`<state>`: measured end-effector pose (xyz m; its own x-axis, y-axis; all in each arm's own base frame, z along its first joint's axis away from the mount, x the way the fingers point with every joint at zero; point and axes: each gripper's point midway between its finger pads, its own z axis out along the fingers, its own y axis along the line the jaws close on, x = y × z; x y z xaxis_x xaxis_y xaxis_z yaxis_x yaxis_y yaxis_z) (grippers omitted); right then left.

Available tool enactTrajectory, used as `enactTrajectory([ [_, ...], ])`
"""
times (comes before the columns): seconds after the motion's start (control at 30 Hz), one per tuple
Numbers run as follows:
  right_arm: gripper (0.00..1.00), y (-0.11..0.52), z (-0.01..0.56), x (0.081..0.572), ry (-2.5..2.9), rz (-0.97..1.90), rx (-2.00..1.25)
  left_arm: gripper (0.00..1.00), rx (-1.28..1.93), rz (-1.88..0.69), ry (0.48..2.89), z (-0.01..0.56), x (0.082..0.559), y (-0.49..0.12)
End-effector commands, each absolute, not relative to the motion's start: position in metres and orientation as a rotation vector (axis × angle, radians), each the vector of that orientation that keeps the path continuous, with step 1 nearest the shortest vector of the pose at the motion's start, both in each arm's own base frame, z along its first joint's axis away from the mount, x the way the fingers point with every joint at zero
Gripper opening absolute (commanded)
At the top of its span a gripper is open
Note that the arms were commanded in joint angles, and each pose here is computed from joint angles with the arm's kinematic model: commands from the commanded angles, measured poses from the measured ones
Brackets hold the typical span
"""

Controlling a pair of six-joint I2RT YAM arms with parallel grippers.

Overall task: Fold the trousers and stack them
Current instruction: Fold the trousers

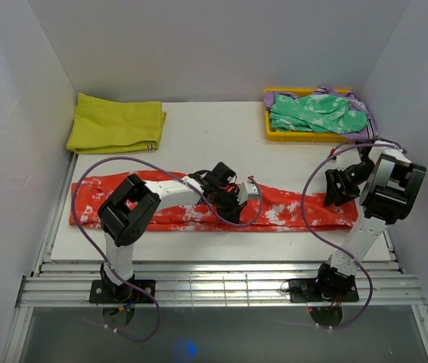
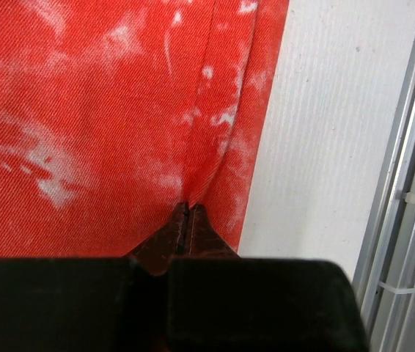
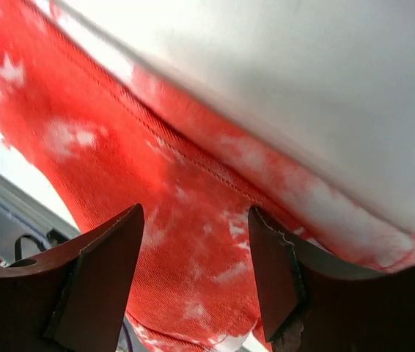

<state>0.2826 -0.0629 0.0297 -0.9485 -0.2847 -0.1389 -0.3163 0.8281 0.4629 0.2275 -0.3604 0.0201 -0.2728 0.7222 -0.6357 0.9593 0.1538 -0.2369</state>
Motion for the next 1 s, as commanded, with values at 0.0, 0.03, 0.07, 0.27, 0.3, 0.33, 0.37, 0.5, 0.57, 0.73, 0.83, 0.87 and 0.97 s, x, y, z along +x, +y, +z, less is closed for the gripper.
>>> enactTrajectory([
  [0.0, 0.66, -0.057, 0.031, 0.356, 2.797, 0.636, -0.5, 0.0, 1.604, -0.671, 2.432, -0.058, 0.212, -0.286],
  [0.03, 0.66, -0.053, 0.035, 0.368, 2.778, 0.64, -0.495, 0.0, 1.575, -0.662, 2.461, -0.06, 0.216, -0.278],
  [0.07, 0.66, -0.048, 0.038, 0.375, 2.772, 0.656, -0.482, 0.0, 1.568, -0.656, 2.482, -0.062, 0.215, -0.271],
  [0.27, 0.71, -0.043, 0.096, 0.419, 2.61, 0.605, -0.501, 0.0, 1.569, -0.614, 2.544, -0.071, 0.199, -0.24],
  [0.3, 0.71, -0.048, 0.101, 0.419, 2.607, 0.571, -0.509, 0.0, 1.565, -0.602, 2.554, -0.073, 0.198, -0.238],
  [0.33, 0.71, -0.052, 0.102, 0.416, 2.614, 0.543, -0.515, 0.0, 1.555, -0.596, 2.569, -0.074, 0.198, -0.236],
  [0.37, 0.7, -0.056, 0.102, 0.413, 2.627, 0.516, -0.52, 0.0, 1.53, -0.597, 2.593, -0.075, 0.198, -0.236],
  [0.5, 0.63, -0.085, 0.091, 0.368, 2.748, 0.465, -0.543, 0.0, 1.482, -0.672, 2.615, -0.072, 0.198, -0.249],
  [0.57, 0.62, -0.092, 0.079, 0.346, 2.787, 0.486, -0.572, 0.0, 1.475, -0.706, 2.611, -0.07, 0.2, -0.256],
  [0.73, 0.63, -0.113, 0.056, 0.319, 2.799, 0.467, -0.67, 0.0, 1.47, -0.737, 2.613, -0.071, 0.202, -0.262],
  [0.83, 0.64, -0.118, 0.039, 0.312, 2.809, 0.435, -0.733, 0.0, 1.464, -0.755, 2.622, -0.072, 0.2, -0.263],
  [0.87, 0.65, -0.119, 0.035, 0.312, 2.809, 0.432, -0.75, 0.0, 1.462, -0.765, 2.62, -0.071, 0.199, -0.263],
  [0.97, 0.67, -0.118, 0.028, 0.311, 2.809, 0.433, -0.748, 0.0, 1.454, -0.775, 2.629, -0.071, 0.195, -0.261],
])
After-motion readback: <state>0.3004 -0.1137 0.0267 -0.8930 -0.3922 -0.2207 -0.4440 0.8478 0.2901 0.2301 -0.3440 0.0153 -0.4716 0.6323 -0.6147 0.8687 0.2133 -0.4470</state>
